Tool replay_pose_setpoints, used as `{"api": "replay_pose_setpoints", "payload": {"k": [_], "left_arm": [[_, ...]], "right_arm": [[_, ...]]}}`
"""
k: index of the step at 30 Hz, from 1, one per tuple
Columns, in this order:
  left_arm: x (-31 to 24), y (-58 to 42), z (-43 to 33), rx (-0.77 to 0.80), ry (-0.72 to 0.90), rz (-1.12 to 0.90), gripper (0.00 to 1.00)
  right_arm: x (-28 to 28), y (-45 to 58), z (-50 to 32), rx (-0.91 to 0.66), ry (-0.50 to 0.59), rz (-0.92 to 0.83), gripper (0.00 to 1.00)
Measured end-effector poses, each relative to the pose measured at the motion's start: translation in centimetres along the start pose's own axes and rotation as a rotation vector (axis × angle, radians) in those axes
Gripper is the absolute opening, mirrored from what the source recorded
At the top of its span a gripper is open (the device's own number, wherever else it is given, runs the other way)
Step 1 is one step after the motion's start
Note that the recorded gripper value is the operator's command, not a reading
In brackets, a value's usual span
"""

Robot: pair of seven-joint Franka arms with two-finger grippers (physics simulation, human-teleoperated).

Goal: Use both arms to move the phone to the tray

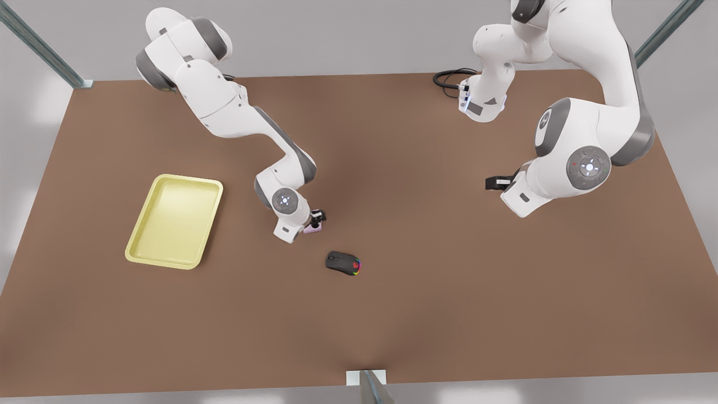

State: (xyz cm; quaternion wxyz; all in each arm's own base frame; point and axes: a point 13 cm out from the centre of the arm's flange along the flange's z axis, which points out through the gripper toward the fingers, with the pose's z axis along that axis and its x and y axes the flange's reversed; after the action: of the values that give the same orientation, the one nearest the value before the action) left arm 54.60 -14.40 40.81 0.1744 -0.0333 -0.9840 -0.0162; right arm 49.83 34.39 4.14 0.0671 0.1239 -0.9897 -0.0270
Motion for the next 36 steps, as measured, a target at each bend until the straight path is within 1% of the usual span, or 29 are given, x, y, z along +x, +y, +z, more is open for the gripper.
{"api": "replay_pose_setpoints", "payload": {"k": [3,10,11,12,14,15,19,20,22,24,25,28,31,33,34,36], "left_arm": [[0.0,-0.1,-0.7,0.006,-0.015,0.017,1.0],[-1.3,0.1,-4.0,0.028,-0.132,0.034,1.0],[-1.4,0.2,-4.3,0.03,-0.143,0.035,1.0],[-1.5,0.2,-4.4,0.031,-0.151,0.037,1.0],[-1.7,0.3,-4.7,0.031,-0.162,0.042,1.0],[-1.7,0.3,-4.7,0.031,-0.166,0.044,1.0],[-2.0,0.2,-4.8,0.032,-0.174,0.052,1.0],[-2.0,0.2,-4.8,0.032,-0.176,0.054,1.0],[-2.0,0.2,-4.8,0.031,-0.177,0.057,1.0],[-2.1,0.2,-4.8,0.03,-0.176,0.06,1.0],[-2.1,0.3,-4.7,0.029,-0.176,0.061,1.0],[-2.2,0.3,-4.6,0.026,-0.175,0.064,1.0],[-2.2,0.4,-4.5,0.023,-0.173,0.066,1.0],[-2.3,0.4,-4.5,0.023,-0.173,0.068,1.0],[-2.3,0.4,-4.5,0.022,-0.173,0.069,1.0],[-2.3,0.4,-4.5,0.022,-0.173,0.07,1.0]], "right_arm": [[0.1,0.4,0.2,-0.006,-0.008,-0.02,1.0],[0.5,1.5,1.4,-0.012,-0.012,-0.062,1.0],[0.4,1.5,1.5,-0.012,-0.014,-0.065,0.95],[0.4,1.5,1.5,-0.013,-0.016,-0.067,0.87],[0.2,1.6,1.3,-0.017,-0.021,-0.071,0.81],[0.1,1.6,1.2,-0.018,-0.025,-0.073,0.79],[-0.2,1.8,0.6,-0.021,-0.035,-0.083,0.78],[-0.7,1.9,-0.6,-0.023,-0.053,-0.086,0.78],[-2.4,0.6,-5.7,-0.018,-0.112,-0.073,0.78],[-3.4,-3.3,-11.1,0.002,-0.157,-0.024,0.78],[-2.9,-6.0,-12.9,0.017,-0.161,0.009,0.78],[2.4,-16.7,-15.5,0.069,-0.123,0.138,0.78],[7.9,-30.3,-15.0,0.065,-0.065,0.346,0.78],[11.4,-37.5,-13.8,0.049,-0.03,0.446,0.78],[12.7,-39.3,-12.6,0.043,-0.004,0.464,0.79],[13.5,-39.8,-9.8,0.036,0.042,0.435,0.79]]}}
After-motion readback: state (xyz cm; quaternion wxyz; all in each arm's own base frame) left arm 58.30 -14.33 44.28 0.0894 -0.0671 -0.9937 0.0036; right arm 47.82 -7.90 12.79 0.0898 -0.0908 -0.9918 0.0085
